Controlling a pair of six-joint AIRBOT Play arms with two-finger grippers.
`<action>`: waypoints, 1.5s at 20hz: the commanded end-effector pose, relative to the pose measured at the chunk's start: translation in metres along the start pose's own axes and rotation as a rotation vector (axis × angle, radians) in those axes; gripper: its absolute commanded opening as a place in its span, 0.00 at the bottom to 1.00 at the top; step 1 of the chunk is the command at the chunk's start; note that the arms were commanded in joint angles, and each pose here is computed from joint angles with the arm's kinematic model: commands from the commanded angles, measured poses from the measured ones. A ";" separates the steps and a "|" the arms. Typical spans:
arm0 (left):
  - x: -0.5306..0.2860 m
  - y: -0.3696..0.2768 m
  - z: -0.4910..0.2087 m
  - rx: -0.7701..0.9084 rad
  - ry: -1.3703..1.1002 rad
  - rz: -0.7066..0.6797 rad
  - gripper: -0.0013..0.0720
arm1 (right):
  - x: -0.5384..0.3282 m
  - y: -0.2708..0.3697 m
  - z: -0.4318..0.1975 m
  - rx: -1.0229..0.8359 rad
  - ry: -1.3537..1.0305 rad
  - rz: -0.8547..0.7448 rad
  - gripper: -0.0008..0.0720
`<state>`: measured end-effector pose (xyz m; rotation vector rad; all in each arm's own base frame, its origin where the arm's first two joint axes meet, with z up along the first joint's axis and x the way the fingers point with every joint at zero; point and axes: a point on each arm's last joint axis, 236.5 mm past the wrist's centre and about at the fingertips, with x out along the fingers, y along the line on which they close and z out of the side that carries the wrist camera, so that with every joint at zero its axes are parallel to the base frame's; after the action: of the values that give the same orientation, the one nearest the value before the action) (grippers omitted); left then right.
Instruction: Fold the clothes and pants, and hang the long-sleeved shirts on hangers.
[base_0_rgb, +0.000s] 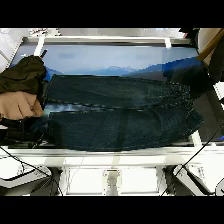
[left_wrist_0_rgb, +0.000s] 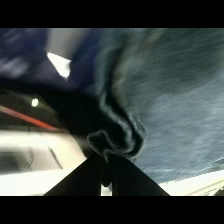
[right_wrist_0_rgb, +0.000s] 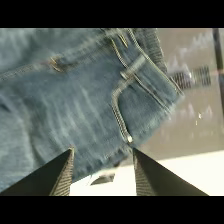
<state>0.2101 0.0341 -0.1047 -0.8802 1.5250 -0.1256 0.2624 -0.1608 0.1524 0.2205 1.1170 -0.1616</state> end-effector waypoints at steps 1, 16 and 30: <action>-0.002 -0.035 0.020 0.082 -0.056 -0.059 0.04 | 0.041 -0.028 -0.061 0.183 0.149 0.026 0.58; -0.003 -0.037 0.025 0.082 -0.081 -0.038 0.04 | 0.207 -0.065 -0.097 0.610 0.018 0.237 0.58; -0.021 -0.043 0.042 0.110 -0.130 -0.018 0.04 | 0.203 -0.056 -0.074 0.517 0.017 0.295 0.08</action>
<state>0.2579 0.0290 -0.0817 -0.8137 1.3907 -0.1593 0.2690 -0.2052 -0.0840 0.8567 1.0185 -0.2564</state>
